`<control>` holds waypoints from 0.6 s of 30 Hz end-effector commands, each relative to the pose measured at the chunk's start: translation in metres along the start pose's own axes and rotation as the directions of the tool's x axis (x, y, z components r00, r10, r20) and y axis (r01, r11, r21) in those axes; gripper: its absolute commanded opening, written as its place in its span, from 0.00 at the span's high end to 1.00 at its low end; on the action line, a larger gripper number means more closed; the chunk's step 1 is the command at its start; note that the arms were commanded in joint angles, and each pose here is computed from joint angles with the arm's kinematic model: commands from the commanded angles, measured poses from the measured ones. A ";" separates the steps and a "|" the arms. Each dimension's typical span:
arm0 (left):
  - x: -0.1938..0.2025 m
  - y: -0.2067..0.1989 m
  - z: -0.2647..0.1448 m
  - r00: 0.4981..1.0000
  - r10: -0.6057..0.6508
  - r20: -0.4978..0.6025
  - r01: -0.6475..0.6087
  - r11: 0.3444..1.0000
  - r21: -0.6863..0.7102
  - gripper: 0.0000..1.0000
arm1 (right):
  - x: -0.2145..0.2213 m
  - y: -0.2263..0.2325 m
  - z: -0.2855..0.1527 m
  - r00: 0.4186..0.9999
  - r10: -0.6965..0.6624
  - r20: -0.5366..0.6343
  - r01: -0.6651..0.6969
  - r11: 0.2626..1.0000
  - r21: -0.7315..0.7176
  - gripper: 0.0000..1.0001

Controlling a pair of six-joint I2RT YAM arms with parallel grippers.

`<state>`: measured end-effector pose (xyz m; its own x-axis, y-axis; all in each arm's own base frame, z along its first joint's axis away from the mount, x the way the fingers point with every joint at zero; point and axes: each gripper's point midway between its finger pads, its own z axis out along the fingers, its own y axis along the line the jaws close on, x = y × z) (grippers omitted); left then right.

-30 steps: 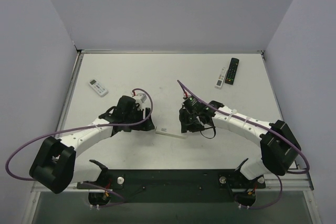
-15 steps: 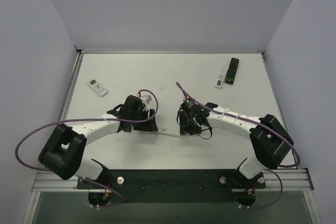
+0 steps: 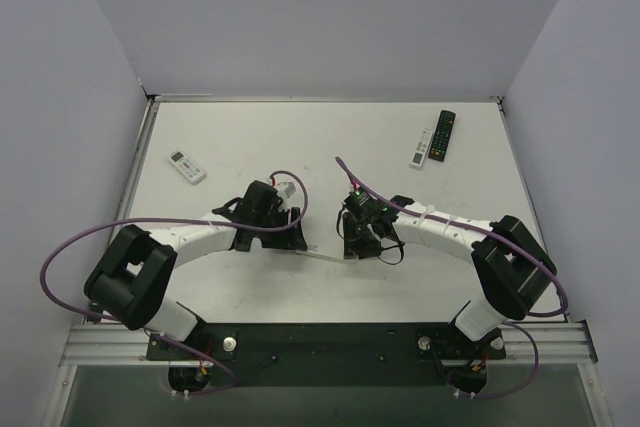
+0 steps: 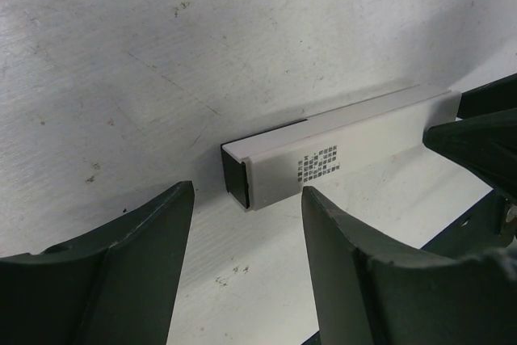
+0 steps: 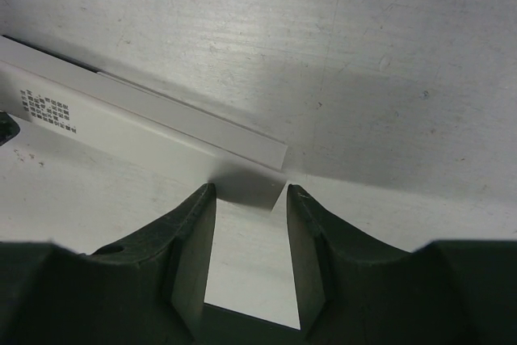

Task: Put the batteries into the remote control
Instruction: Load the battery cover into the remote control.

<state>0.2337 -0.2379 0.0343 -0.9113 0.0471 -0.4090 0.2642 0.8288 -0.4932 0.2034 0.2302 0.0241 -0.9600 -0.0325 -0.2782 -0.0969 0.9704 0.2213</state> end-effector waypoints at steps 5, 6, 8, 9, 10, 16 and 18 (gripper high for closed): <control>-0.018 -0.016 0.007 1.000 0.005 0.029 -0.007 0.999 0.048 0.44 | 0.013 -0.016 0.007 0.998 -0.002 -0.055 0.005 0.998 0.065 0.65; -0.016 -0.015 0.008 1.000 0.004 0.020 -0.005 0.999 0.044 0.45 | 0.012 -0.016 0.007 0.998 -0.005 -0.055 0.008 0.998 0.066 0.65; -0.011 -0.015 0.010 1.000 0.003 0.005 -0.003 0.999 0.046 0.52 | 0.012 -0.016 0.007 0.998 -0.005 -0.056 0.008 0.998 0.067 0.66; -0.010 -0.015 0.011 1.000 0.002 0.001 -0.002 0.999 0.049 0.53 | 0.012 -0.015 0.008 0.998 -0.006 -0.058 0.010 0.998 0.064 0.67; -0.008 -0.015 0.012 1.000 0.000 -0.007 0.000 0.999 0.047 0.56 | 0.012 -0.015 0.008 0.998 -0.008 -0.060 0.011 0.998 0.064 0.67; -0.002 -0.019 0.016 0.999 -0.007 -0.041 0.010 0.997 0.071 0.73 | 0.008 -0.011 0.008 0.998 -0.015 -0.061 0.019 0.998 0.058 0.76; 0.001 -0.021 0.017 0.999 -0.009 -0.052 0.013 0.997 0.078 0.76 | 0.007 -0.009 0.008 0.998 -0.021 -0.061 0.025 0.998 0.055 0.77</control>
<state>0.2388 -0.2512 0.0326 -0.9193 0.0462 -0.3909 0.2630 0.8111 -0.5225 0.1987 0.2306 0.0242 -0.9690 -0.0497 -0.2421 -0.1056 0.9688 0.2240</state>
